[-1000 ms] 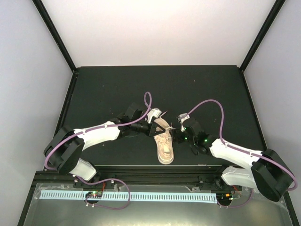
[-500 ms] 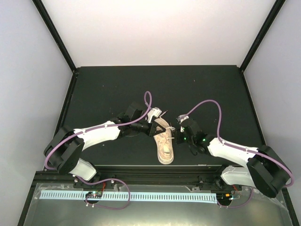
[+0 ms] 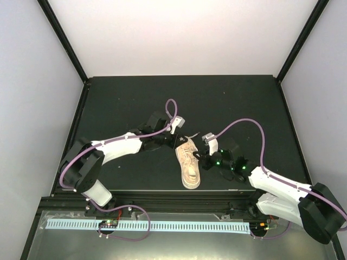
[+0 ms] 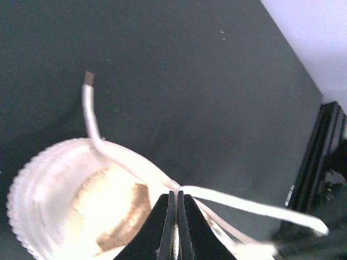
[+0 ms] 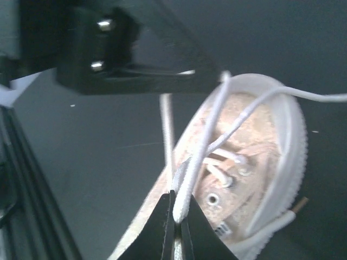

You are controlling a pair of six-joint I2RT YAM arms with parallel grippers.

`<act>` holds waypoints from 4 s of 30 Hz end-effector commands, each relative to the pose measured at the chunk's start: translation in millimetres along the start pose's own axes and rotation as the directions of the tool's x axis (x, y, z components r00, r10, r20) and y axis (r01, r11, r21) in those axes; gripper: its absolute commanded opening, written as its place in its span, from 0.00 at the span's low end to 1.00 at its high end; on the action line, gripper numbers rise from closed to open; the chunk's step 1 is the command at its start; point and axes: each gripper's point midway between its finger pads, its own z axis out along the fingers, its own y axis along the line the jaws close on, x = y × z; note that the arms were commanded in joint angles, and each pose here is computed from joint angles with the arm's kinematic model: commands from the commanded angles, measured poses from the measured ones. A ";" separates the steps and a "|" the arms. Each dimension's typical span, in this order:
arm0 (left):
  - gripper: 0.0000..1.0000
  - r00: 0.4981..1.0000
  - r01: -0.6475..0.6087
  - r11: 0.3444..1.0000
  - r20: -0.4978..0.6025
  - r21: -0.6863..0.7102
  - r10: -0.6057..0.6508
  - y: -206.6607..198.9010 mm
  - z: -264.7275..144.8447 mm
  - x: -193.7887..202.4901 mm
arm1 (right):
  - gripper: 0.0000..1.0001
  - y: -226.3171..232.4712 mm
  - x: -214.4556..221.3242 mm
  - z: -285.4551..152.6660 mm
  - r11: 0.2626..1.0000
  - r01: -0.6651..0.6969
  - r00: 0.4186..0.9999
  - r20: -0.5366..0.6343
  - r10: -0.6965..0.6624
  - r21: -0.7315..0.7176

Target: Tie the shoes

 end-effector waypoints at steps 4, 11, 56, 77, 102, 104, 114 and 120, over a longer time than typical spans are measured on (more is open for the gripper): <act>0.14 0.996 -0.079 0.980 0.023 -0.184 0.085 31.0 -1.7 -18.2 | 0.02 30.9 -2.8 -5.0 0.975 0.012 1.000 0.017 -0.008 -0.221; 0.66 0.924 -0.302 0.927 0.171 -0.221 0.342 7.0 -55.7 -15.8 | 0.02 28.5 -6.0 -2.3 0.971 -0.016 1.000 0.011 0.020 -0.239; 0.16 0.507 -0.836 0.515 0.092 -0.191 0.857 -49.1 11.2 27.3 | 0.02 25.2 -16.2 -3.6 0.964 -0.046 0.999 0.011 0.051 -0.261; 0.02 0.810 -0.504 0.858 -0.294 0.096 0.508 -104.8 -60.3 46.7 | 0.02 8.3 -16.0 0.1 0.989 0.001 0.999 -0.034 -0.006 -0.145; 0.38 0.967 -0.197 0.976 -0.142 0.095 0.210 -66.9 -34.8 60.3 | 0.02 1.8 -12.7 0.8 0.993 -0.010 0.999 -0.033 0.006 -0.114; 0.44 0.978 -0.159 0.987 -0.128 0.039 0.163 -56.1 -32.2 63.3 | 0.02 1.7 -12.5 0.6 0.993 -0.011 0.999 -0.032 0.007 -0.114; 0.55 0.994 0.038 0.998 -0.109 0.051 -0.032 -44.3 -18.5 83.3 | 0.02 1.7 -13.1 1.1 0.994 -0.012 0.999 -0.035 0.008 -0.112; 0.50 0.992 0.104 0.990 -0.083 0.100 -0.096 -48.0 -8.2 78.8 | 0.02 0.9 -13.0 0.5 0.994 -0.014 0.999 -0.033 0.011 -0.107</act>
